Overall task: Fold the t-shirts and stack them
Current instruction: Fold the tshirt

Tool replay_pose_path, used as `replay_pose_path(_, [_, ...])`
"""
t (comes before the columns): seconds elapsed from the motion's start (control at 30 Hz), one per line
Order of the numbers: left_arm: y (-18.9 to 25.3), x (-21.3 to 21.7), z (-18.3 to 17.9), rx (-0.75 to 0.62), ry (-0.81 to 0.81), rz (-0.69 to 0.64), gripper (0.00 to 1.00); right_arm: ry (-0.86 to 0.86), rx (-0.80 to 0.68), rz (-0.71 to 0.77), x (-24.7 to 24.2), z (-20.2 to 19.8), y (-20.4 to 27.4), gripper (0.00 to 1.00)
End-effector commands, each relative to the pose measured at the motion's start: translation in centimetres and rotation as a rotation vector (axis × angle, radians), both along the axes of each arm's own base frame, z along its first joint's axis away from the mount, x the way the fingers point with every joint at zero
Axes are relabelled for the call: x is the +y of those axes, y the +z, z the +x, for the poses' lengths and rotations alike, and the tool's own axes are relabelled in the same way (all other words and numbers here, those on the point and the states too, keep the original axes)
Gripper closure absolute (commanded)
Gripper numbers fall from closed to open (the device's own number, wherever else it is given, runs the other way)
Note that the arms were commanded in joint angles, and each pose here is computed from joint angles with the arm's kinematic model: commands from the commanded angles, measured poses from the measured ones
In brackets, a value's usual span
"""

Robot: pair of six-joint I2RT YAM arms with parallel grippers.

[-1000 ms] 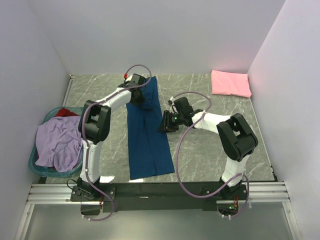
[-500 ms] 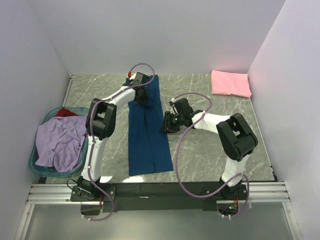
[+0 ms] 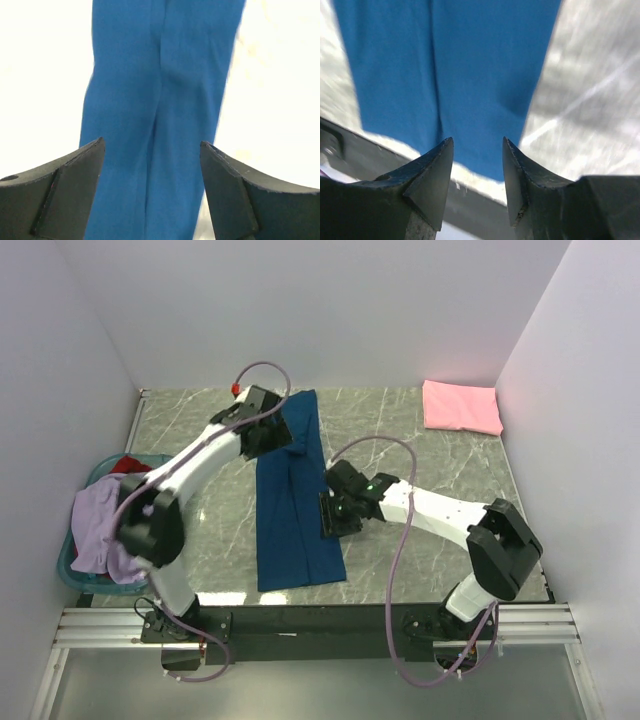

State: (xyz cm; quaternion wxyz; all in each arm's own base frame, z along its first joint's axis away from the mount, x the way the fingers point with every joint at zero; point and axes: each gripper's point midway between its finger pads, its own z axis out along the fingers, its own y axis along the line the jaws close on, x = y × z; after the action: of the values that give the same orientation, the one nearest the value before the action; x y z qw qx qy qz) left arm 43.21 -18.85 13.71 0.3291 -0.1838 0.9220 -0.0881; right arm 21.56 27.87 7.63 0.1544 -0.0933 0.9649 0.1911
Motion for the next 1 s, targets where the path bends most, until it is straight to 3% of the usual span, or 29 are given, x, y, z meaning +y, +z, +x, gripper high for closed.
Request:
replay_pose_path(0.0, [1.3, 1.0, -7.3, 0.077, 0.014, -0.004, 0.17, -0.045, 0.074, -0.133, -2.6, -3.5, -0.5, 0.48])
replay_pose_path(0.23, [-4.3, 2.3, -22.4, 0.328, -0.083, -0.020, 0.11, -0.015, 0.160, -0.102, -2.6, -7.0, -2.2, 0.49])
replay_pose_path(0.33, [-6.1, 2.4, -27.5, 0.435, -0.126, -0.026, 0.11, -0.014, 0.188, -0.112, -2.8, -7.4, -2.9, 0.49])
replay_pose_path(0.43, [-6.8, 2.8, -30.3, 0.484, -0.139, 0.006, 0.12, -0.003, 0.215, -0.111, -2.5, -7.9, -3.6, 0.49])
replay_pose_path(0.63, [-8.6, 2.4, -31.9, 0.548, -0.156, -0.004, 0.18, 0.009, 0.257, -0.138, -2.4, -8.3, -5.1, 0.53])
replay_pose_path(0.77, [-9.6, 2.7, -32.2, 0.591, -0.156, 0.055, 0.20, 0.004, 0.285, -0.165, -2.7, -8.6, -6.2, 0.63])
replay_pose_path(0.97, [-10.5, 2.4, -32.7, 0.631, -0.179, 0.083, 0.21, 0.012, 0.309, -0.211, -2.7, -8.8, -7.1, 0.70])
